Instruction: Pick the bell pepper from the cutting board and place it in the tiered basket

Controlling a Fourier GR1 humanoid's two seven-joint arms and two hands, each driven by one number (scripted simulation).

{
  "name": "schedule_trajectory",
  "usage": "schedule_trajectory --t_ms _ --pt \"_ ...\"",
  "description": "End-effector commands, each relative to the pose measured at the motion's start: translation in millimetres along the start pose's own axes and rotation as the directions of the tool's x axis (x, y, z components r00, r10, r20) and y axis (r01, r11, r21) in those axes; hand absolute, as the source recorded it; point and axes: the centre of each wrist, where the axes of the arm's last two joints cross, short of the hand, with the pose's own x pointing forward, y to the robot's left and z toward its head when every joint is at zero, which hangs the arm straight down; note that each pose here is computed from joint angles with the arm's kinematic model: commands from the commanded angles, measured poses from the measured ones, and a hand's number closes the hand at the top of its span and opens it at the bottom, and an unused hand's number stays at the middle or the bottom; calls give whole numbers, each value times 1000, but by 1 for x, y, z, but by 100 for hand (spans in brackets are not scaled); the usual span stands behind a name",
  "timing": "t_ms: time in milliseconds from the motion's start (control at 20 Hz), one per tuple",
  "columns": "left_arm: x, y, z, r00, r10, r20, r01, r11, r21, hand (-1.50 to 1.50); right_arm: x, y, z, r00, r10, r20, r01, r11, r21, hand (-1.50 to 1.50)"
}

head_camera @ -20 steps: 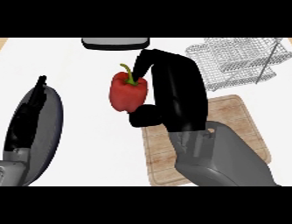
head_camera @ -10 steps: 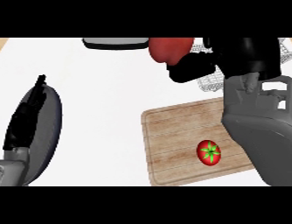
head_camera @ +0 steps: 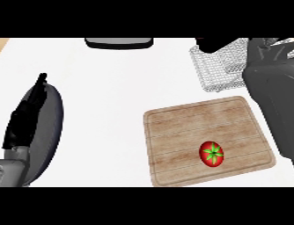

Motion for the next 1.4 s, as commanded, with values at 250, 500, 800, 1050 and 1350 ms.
schedule_trajectory --t_ms 250,500,800,1050,1350 --pt "-7 8 3 1000 -21 11 21 1000 -3 0 -66 -11 -44 936 341 -90 -348 934 -76 150" --pt "-3 13 8 1000 -16 10 16 1000 -4 0 -90 0 -57 943 325 -69 -330 942 -70 150" --pt "-4 -2 0 1000 16 13 -16 1000 -26 0 -121 6 -71 955 296 -8 -295 954 53 150" --pt "1 11 -7 1000 2 9 -2 1000 -2 0 -138 19 -75 982 188 -26 -185 977 107 150" --pt "-16 5 2 1000 0 13 0 1000 -3 0 -174 39 -66 970 19 -241 37 974 224 -150"
